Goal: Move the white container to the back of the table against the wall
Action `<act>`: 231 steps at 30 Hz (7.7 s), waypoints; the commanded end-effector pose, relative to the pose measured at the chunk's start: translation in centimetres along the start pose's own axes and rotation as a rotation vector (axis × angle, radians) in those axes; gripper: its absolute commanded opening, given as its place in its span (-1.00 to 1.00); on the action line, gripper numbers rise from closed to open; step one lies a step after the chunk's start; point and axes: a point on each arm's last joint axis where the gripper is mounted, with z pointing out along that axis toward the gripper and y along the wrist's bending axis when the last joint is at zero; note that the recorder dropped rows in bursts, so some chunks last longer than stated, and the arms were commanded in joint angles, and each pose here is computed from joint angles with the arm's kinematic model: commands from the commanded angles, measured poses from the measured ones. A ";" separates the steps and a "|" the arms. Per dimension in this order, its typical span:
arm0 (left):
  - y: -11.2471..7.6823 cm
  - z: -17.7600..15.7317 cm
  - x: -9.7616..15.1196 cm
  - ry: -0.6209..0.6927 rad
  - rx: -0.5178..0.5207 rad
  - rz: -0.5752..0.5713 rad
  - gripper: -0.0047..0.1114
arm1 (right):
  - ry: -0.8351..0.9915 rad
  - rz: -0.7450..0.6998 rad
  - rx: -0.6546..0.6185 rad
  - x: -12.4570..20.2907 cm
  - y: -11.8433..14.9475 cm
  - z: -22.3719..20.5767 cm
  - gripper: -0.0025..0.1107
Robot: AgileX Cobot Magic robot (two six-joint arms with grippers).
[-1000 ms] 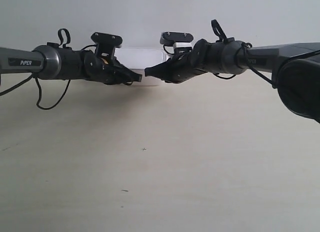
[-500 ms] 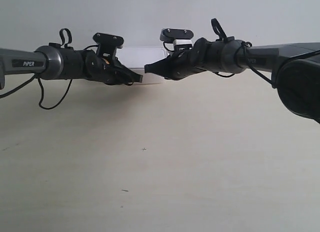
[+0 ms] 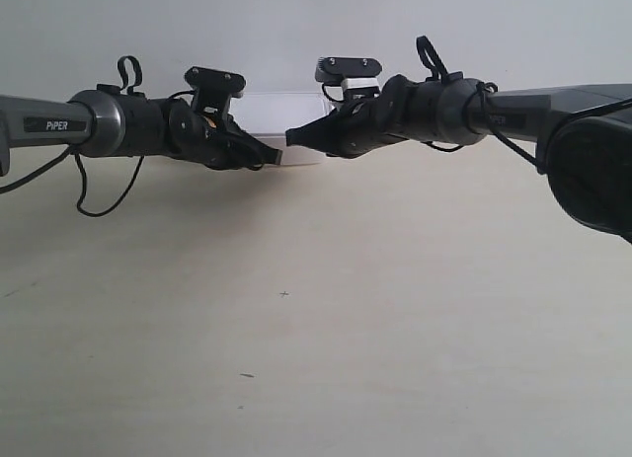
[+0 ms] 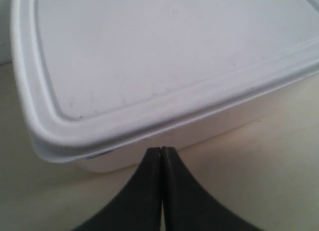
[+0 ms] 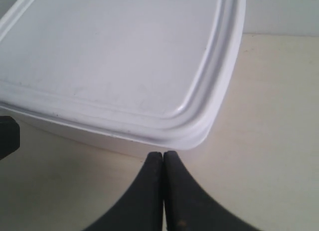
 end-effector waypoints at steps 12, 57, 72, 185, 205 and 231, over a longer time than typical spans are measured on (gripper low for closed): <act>0.0 -0.2 -0.8 -0.010 0.003 0.021 -0.92 | -0.038 -0.071 0.023 -0.5 -0.2 -0.1 -0.96; 4.9 -10.1 -0.1 -0.048 -0.114 -0.039 -0.92 | 0.210 -0.261 -0.010 -4.4 1.7 -7.7 -0.96; 4.7 -13.5 -0.1 -0.123 -0.139 -0.039 -0.92 | 0.285 -0.291 -0.118 -5.8 3.3 -11.7 -0.96; -0.7 -45.8 14.9 -0.804 -0.009 -0.110 -0.92 | -0.869 -0.327 0.082 12.3 2.3 -52.2 -0.96; 0.0 -43.3 18.7 -0.881 -0.063 -0.117 -0.92 | -0.831 -0.267 0.074 21.0 0.0 -47.0 -0.96; 0.3 -44.8 19.2 -0.966 -0.076 -0.189 -0.92 | -0.823 -0.284 0.235 22.8 -1.2 -45.7 -0.96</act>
